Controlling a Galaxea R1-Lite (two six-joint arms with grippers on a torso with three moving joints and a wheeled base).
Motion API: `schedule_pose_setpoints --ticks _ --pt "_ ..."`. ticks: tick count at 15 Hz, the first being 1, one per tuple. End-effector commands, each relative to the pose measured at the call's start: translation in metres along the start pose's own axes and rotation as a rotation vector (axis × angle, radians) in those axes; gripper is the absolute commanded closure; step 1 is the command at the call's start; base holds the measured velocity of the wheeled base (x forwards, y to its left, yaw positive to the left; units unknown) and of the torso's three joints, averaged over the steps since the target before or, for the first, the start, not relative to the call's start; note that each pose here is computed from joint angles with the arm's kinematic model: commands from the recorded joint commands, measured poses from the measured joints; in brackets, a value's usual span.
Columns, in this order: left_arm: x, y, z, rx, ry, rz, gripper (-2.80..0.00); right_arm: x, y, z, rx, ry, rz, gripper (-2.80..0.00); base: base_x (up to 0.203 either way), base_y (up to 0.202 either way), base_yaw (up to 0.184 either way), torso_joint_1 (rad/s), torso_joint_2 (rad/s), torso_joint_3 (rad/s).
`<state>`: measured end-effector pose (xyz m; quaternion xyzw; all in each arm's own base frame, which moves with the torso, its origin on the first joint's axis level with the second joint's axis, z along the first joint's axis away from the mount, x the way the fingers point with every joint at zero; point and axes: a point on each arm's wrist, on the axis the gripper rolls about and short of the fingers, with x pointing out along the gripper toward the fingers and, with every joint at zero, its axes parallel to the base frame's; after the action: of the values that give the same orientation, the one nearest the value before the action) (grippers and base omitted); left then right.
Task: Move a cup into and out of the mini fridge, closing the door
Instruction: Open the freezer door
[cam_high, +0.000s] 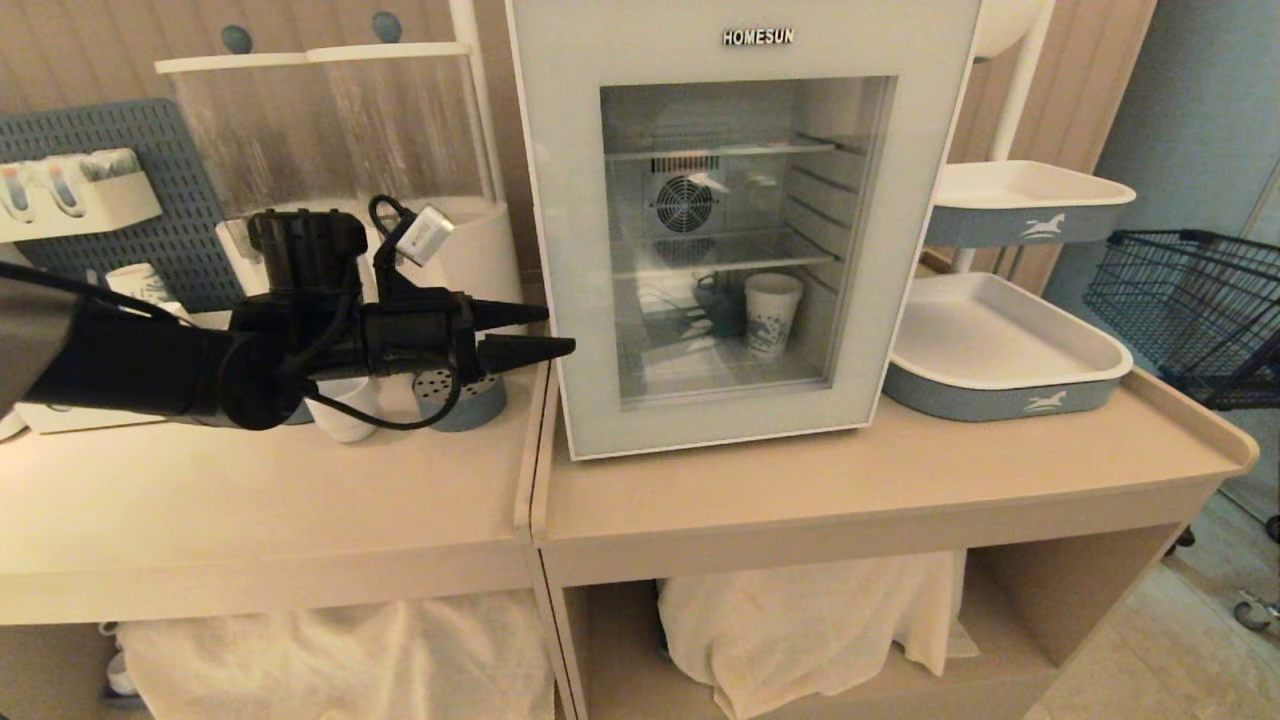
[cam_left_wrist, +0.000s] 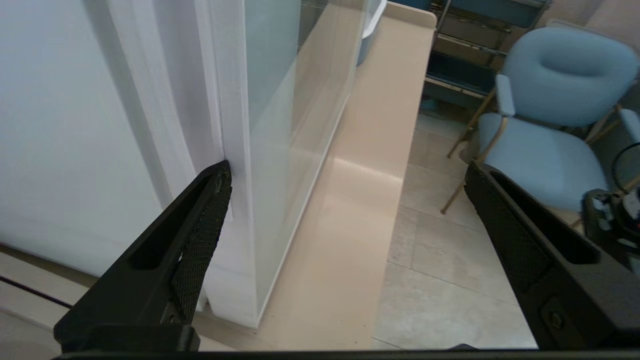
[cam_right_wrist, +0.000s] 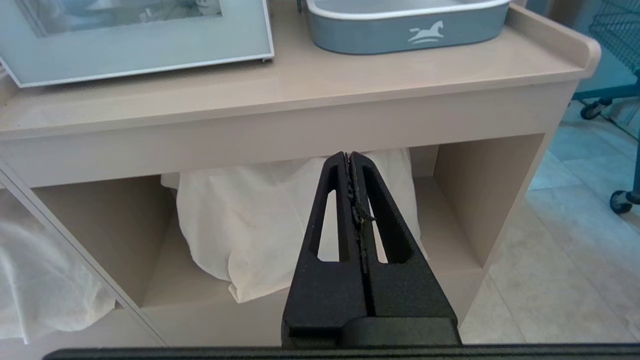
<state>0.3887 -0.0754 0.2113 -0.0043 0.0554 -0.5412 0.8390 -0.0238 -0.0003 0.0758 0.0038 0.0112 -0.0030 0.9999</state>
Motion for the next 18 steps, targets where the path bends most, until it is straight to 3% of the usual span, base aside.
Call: schedule_pose_setpoints --ticks 1,9,13,18 --pt "-0.003 0.003 0.001 0.009 -0.007 0.016 -2.80 0.000 0.000 0.000 0.000 0.001 0.000 0.00 0.000 0.000 0.000 0.000 0.00 0.000" --pt "0.000 0.009 -0.003 0.005 0.000 0.054 -2.80 0.000 0.000 0.000 0.000 0.001 0.001 0.00 0.000 0.000 0.000 0.000 0.00 0.000" --pt "-0.005 0.000 0.007 -0.044 -0.015 0.033 -2.80 0.000 0.000 0.000 -0.002 0.004 0.000 0.00 0.000 0.000 0.000 0.000 0.00 0.000" --pt "-0.009 -0.008 0.010 -0.050 -0.016 0.000 -2.80 0.000 0.000 0.000 -0.002 0.008 0.001 0.00 0.000 0.000 0.000 0.000 0.00 0.000"
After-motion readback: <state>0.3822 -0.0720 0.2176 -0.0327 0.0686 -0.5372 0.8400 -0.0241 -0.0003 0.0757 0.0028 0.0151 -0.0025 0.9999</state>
